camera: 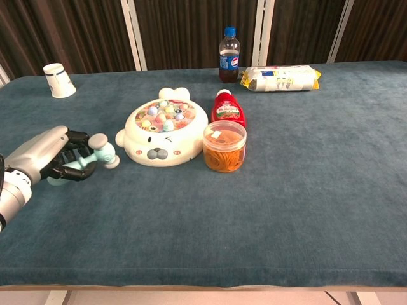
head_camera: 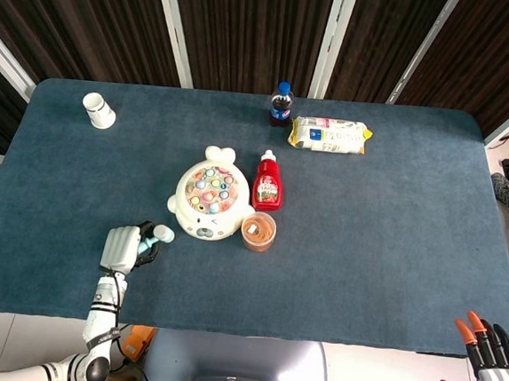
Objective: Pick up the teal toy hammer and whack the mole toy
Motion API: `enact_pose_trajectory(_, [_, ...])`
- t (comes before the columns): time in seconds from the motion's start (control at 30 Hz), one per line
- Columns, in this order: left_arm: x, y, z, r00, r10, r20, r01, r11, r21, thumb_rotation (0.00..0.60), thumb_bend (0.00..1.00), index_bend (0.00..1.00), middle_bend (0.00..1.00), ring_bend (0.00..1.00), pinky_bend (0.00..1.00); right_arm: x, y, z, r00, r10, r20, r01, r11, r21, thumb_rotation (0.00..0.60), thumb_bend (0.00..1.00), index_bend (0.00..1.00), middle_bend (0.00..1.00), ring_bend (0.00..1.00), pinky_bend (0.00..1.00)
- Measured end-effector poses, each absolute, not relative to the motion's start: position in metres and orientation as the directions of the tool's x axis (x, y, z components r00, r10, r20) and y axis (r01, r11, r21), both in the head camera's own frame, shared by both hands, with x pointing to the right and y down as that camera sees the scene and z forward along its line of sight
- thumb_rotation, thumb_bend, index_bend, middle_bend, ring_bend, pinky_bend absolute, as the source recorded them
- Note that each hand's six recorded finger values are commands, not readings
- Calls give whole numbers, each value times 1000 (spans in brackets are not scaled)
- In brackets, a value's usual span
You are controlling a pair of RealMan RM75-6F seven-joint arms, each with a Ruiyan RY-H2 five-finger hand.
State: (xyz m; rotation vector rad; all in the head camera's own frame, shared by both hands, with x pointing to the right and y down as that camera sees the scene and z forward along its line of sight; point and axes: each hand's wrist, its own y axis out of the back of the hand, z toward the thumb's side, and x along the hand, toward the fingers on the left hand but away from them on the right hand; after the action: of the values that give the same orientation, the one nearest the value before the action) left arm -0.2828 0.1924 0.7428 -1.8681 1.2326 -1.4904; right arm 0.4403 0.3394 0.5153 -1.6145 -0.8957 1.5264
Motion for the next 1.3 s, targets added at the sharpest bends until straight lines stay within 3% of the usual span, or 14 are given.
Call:
enact_pose_trajectory(0.3, [-285, 186, 725, 22, -862, 506, -648, -398, -649, 600, 803, 694, 909, 867, 1000, 439, 340, 518, 54, 864, -500, -4, -501, -866, 600, 174, 0, 0, 0, 0])
enact_pose_trajectory(0.43, [-282, 176, 702, 36, -864, 502, -793, -330, -512, 600, 825, 691, 924, 880, 1000, 438, 341, 520, 57, 859, -509, -13, -509, -861, 600, 174, 0, 0, 0, 0])
enact_pose_trajectory(0.6, [-279, 160, 669, 62, -874, 482, -861, -291, -418, 600, 824, 689, 927, 883, 1000, 436, 341, 521, 60, 857, -512, -15, -512, -859, 600, 174, 0, 0, 0, 0])
enact_pose_trajectory(0.73, [-280, 145, 648, 63, -893, 445, -850, -282, -445, 600, 826, 688, 931, 884, 1000, 436, 341, 521, 63, 854, -516, -14, -516, -856, 600, 174, 0, 0, 0, 0])
enact_pose_trajectory(1.0, [-268, 118, 634, 59, -917, 394, -773, -292, -563, 600, 827, 689, 931, 884, 1000, 438, 340, 521, 59, 854, -518, -9, -518, -855, 600, 174, 0, 0, 0, 0])
enact_pose_trajectory(1.3, [-228, 91, 658, 47, -904, 426, -689, -338, -641, 600, 824, 689, 933, 885, 1000, 442, 335, 524, 50, 845, -533, 7, -534, -846, 600, 174, 0, 12, 0, 0])
